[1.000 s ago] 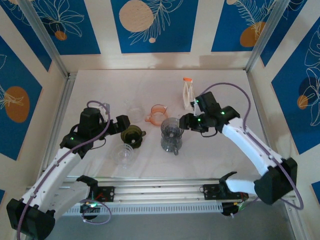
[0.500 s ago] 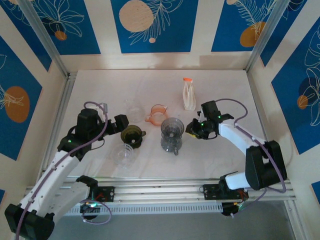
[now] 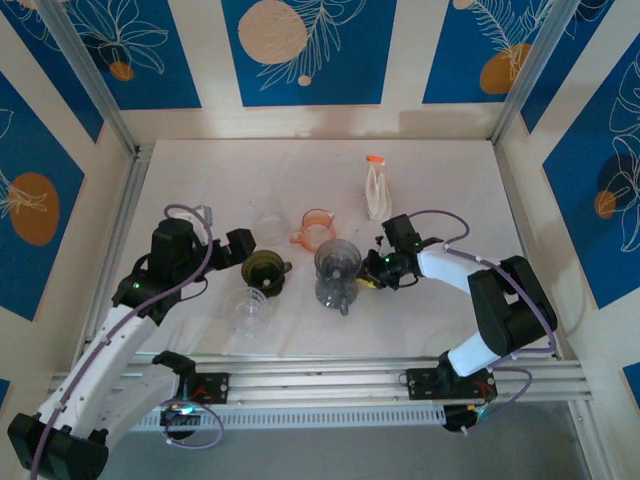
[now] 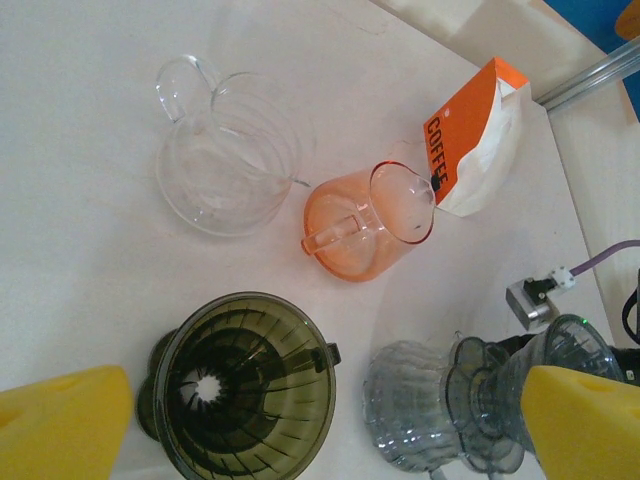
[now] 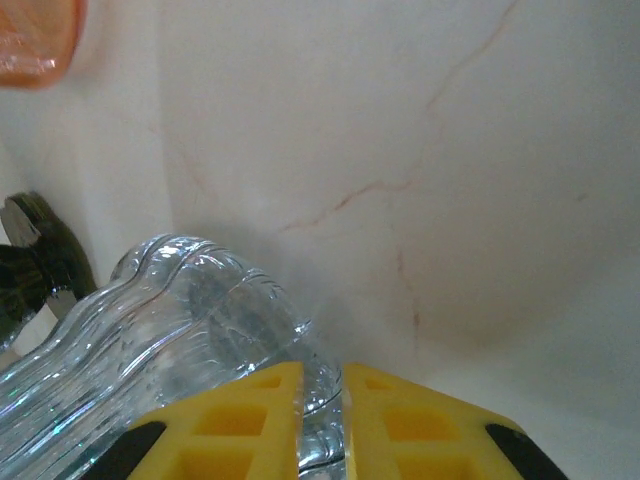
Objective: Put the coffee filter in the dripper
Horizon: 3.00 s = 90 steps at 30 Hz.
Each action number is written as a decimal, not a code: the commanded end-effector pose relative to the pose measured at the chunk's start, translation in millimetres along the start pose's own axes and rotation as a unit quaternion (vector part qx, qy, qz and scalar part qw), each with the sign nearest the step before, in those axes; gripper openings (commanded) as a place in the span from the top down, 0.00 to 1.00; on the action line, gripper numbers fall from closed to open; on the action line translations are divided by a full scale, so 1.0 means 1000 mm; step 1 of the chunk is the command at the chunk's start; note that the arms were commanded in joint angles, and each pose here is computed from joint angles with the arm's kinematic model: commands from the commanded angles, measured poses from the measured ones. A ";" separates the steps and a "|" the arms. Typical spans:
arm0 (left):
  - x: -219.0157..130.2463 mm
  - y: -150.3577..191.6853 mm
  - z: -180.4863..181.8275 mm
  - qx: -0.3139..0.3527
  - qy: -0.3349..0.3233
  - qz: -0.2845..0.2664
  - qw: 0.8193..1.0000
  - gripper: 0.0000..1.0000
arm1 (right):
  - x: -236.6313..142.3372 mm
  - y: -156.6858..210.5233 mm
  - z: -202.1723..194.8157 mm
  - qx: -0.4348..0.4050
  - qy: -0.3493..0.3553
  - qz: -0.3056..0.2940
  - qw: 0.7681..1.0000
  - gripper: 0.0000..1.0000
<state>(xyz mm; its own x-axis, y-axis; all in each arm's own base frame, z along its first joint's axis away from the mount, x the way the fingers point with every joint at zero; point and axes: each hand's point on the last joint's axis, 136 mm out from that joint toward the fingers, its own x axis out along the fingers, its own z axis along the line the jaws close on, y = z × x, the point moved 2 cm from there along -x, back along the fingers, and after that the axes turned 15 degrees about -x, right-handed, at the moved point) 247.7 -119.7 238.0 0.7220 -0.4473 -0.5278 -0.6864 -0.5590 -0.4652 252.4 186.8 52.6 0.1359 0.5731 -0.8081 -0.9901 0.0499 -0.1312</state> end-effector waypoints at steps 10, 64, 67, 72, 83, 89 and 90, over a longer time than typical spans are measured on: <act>-0.003 -0.001 0.000 -0.001 -0.001 -0.010 1.000 0.00 | -0.003 0.017 0.015 -0.011 0.018 -0.003 1.000 0.82; 0.008 -0.012 0.007 0.027 -0.012 -0.047 0.998 0.00 | -0.088 -0.255 0.008 -0.142 0.296 -0.153 0.932 0.77; 0.008 -0.013 0.006 0.027 -0.011 -0.048 0.998 0.00 | -0.086 -0.257 0.005 -0.139 0.299 -0.152 0.932 0.77; 0.008 -0.013 0.007 0.027 -0.013 -0.049 0.998 0.00 | -0.082 -0.259 0.004 -0.137 0.302 -0.150 0.931 0.77; 0.009 -0.012 0.008 0.026 -0.013 -0.048 0.998 0.00 | -0.078 -0.263 -0.002 -0.137 0.316 -0.146 0.927 0.82; 0.009 -0.012 0.008 0.025 -0.014 -0.047 0.998 0.00 | -0.078 -0.266 0.001 -0.144 0.324 -0.149 0.923 0.92; 0.009 -0.011 0.009 0.024 -0.015 -0.047 0.999 0.00 | -0.078 -0.266 0.001 -0.145 0.325 -0.150 0.922 0.95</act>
<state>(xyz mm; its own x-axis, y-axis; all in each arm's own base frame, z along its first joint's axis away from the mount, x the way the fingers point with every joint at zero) 259.7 -110.8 231.8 0.7707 -0.3771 -0.5136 -0.6305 -0.5676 -0.5294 501.6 129.3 144.4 0.4744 -0.0259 -0.8799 -0.8731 -0.1412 -0.4666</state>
